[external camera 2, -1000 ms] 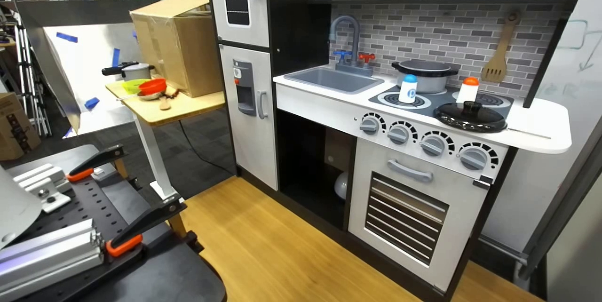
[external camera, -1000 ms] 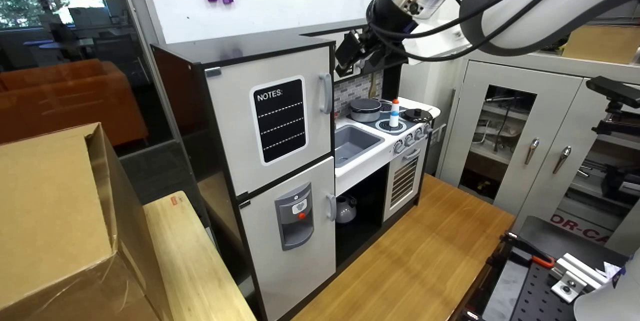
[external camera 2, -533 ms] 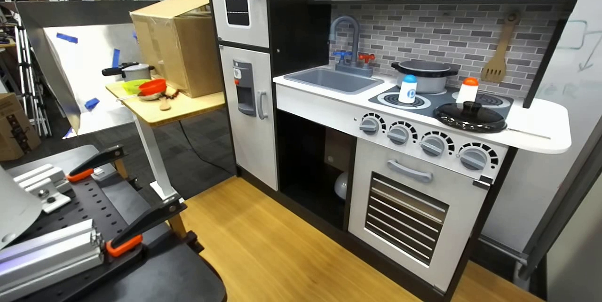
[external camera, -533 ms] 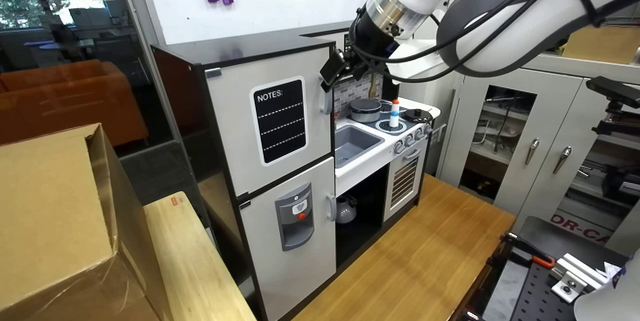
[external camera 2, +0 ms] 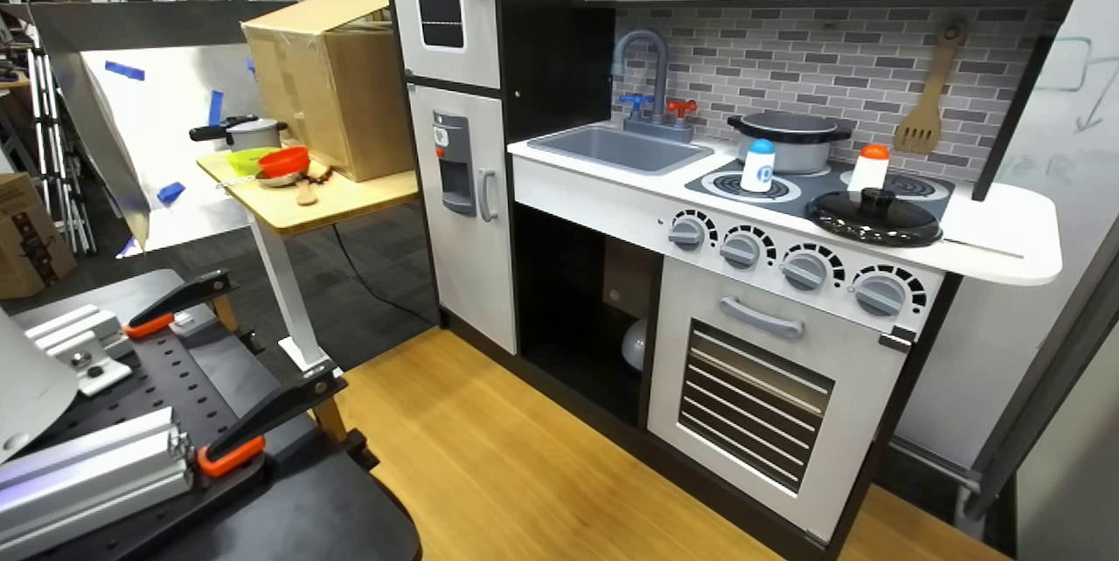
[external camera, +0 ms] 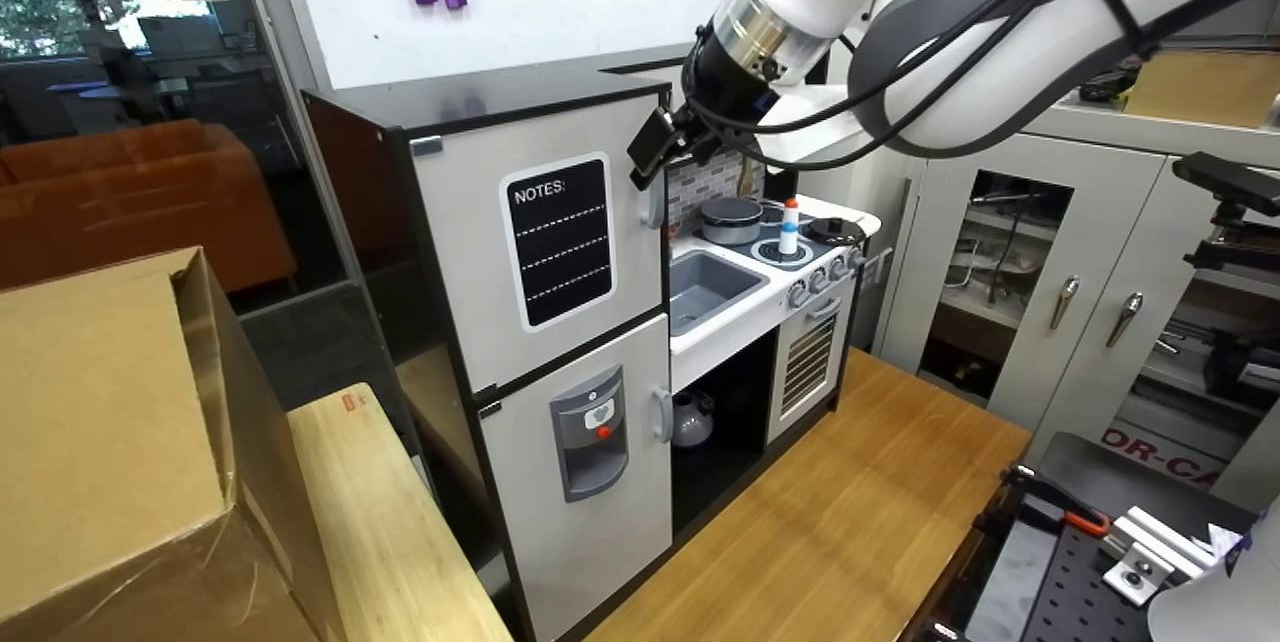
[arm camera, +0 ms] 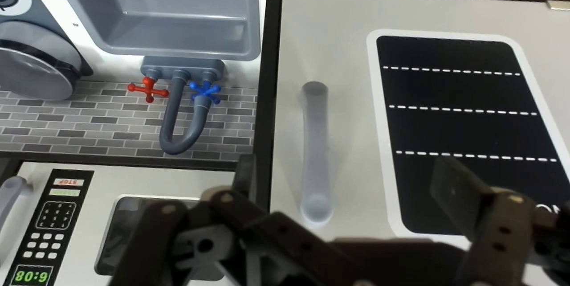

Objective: Close the open drawer and then open it again.

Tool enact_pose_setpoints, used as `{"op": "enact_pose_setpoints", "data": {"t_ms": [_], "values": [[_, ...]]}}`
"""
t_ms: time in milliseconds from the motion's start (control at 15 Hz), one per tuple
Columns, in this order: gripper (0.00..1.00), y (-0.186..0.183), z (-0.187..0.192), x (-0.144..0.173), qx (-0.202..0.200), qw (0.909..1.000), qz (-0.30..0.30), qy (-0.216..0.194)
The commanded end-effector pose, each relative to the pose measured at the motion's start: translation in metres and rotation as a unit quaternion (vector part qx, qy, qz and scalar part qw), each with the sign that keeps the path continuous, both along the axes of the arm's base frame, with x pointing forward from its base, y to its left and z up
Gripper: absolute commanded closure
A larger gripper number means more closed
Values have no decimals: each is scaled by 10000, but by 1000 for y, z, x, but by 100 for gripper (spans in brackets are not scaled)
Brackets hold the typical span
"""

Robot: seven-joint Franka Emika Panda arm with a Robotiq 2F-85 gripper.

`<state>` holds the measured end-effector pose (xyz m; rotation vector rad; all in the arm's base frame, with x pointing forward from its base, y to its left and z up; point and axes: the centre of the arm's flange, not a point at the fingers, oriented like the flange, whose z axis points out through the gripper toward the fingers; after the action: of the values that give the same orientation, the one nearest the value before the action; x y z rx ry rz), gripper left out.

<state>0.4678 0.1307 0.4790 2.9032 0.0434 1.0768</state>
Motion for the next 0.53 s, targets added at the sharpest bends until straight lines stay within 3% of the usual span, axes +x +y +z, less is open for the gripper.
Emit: {"op": "enact_pose_setpoints", "data": {"t_ms": [0,467], "values": [[0,-4,-1,9,-120,9999,54,-17],[0,-9,7,0,96,9989,457,70]]}}
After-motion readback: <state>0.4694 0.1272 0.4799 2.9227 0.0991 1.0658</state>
